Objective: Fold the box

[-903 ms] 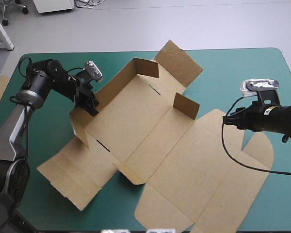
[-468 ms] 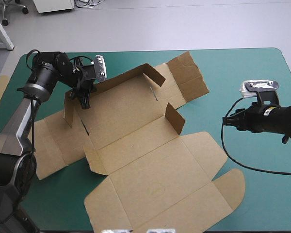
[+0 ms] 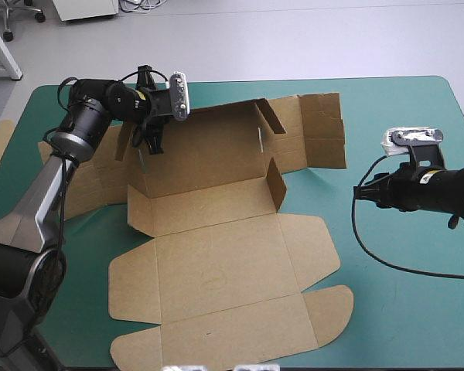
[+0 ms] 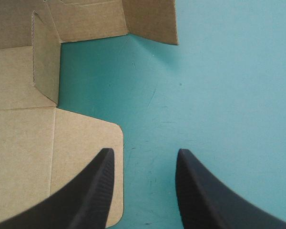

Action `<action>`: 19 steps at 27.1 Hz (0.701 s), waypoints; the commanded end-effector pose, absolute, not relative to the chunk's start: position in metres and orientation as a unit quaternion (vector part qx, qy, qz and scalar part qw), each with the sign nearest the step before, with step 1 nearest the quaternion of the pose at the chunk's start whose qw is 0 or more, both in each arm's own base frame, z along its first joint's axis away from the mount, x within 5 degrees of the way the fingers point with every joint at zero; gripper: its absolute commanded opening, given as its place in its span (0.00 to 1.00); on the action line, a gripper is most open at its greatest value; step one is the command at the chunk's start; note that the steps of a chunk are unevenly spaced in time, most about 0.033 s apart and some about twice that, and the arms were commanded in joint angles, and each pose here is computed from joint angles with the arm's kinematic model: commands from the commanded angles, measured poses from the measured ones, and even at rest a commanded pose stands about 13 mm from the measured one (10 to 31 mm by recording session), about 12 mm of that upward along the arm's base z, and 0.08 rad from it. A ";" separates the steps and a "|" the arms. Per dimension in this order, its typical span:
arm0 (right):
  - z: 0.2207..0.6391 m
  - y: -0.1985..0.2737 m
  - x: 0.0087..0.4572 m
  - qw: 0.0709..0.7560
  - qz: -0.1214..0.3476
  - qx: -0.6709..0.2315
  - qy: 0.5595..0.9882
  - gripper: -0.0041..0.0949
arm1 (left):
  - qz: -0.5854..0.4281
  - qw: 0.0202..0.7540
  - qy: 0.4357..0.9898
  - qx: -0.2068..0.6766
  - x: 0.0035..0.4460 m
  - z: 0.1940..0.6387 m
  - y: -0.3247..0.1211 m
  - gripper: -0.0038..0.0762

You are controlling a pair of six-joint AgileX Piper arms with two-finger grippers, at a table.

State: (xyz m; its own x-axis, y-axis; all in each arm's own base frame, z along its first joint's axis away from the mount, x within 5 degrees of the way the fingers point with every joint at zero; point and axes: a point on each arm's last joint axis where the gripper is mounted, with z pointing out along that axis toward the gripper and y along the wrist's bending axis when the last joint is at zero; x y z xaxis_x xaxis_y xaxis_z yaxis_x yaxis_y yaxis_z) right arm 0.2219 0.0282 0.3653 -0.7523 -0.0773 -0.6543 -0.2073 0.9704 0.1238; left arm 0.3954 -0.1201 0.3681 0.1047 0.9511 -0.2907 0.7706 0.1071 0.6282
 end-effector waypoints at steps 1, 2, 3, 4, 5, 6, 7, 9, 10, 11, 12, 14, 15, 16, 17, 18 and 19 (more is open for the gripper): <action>0.384 0.026 0.221 0.394 0.094 -0.074 0.911 0.44 | 0.134 0.375 0.619 0.676 0.371 0.399 -0.142 0.03; 0.385 0.026 0.221 0.399 0.091 -0.074 0.910 0.44 | 0.129 0.366 0.623 0.679 0.366 0.398 -0.149 0.03; 0.386 0.025 0.221 0.404 0.084 -0.073 0.908 0.44 | 0.126 0.361 0.630 0.676 0.361 0.399 -0.156 0.03; 0.387 0.024 0.221 0.409 0.078 -0.072 0.906 0.44 | 0.124 0.359 0.633 0.675 0.356 0.400 -0.162 0.03; 0.387 0.023 0.222 0.412 0.077 -0.070 0.905 0.44 | 0.123 0.356 0.633 0.676 0.351 0.401 -0.169 0.03; 0.388 0.023 0.221 0.414 0.076 -0.069 0.905 0.44 | 0.126 0.355 0.634 0.676 0.347 0.402 -0.175 0.03; 0.388 0.022 0.221 0.414 0.077 -0.068 0.905 0.44 | 0.131 0.355 0.636 0.673 0.343 0.403 -0.180 0.03; 0.388 0.021 0.221 0.414 0.072 -0.067 0.905 0.44 | 0.150 0.357 0.637 0.667 0.337 0.405 -0.191 0.03; 0.388 0.019 0.222 0.414 0.067 -0.065 0.905 0.44 | 0.159 0.355 0.636 0.667 0.334 0.405 -0.196 0.03; 0.389 0.016 0.221 0.417 0.060 -0.059 0.905 0.44 | 0.171 0.353 0.637 0.664 0.332 0.405 -0.201 0.03; 0.391 0.014 0.222 0.420 0.056 -0.054 0.904 0.44 | 0.175 0.355 0.634 0.665 0.329 0.404 -0.206 0.03; 0.398 0.008 0.222 0.429 0.044 -0.044 0.901 0.44 | 0.185 0.368 0.629 0.659 0.326 0.403 -0.212 0.03; 0.402 0.006 0.222 0.434 0.042 -0.040 0.899 0.44 | 0.188 0.377 0.629 0.653 0.324 0.404 -0.213 0.03; 0.412 0.003 0.221 0.450 0.040 -0.032 0.892 0.44 | 0.188 0.398 0.630 0.640 0.320 0.401 -0.212 0.03; 0.416 0.002 0.221 0.456 0.039 -0.030 0.889 0.44 | 0.186 0.407 0.634 0.631 0.317 0.399 -0.210 0.03; 0.424 0.002 0.222 0.464 0.041 -0.031 0.885 0.44 | 0.186 0.424 0.633 0.620 0.308 0.390 -0.203 0.03; 0.427 0.002 0.222 0.464 0.041 -0.032 0.884 0.44 | 0.188 0.433 0.630 0.617 0.304 0.383 -0.200 0.03</action>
State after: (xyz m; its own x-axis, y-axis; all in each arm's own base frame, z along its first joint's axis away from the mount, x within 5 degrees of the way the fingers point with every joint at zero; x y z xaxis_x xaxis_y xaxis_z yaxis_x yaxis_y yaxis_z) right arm 0.2251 0.0034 0.4014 -0.6553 -0.0291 -0.7548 -0.0986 0.9940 0.0473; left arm 0.3247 -0.2132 0.3599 0.0979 0.9696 -0.2242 0.7230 0.0855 0.6856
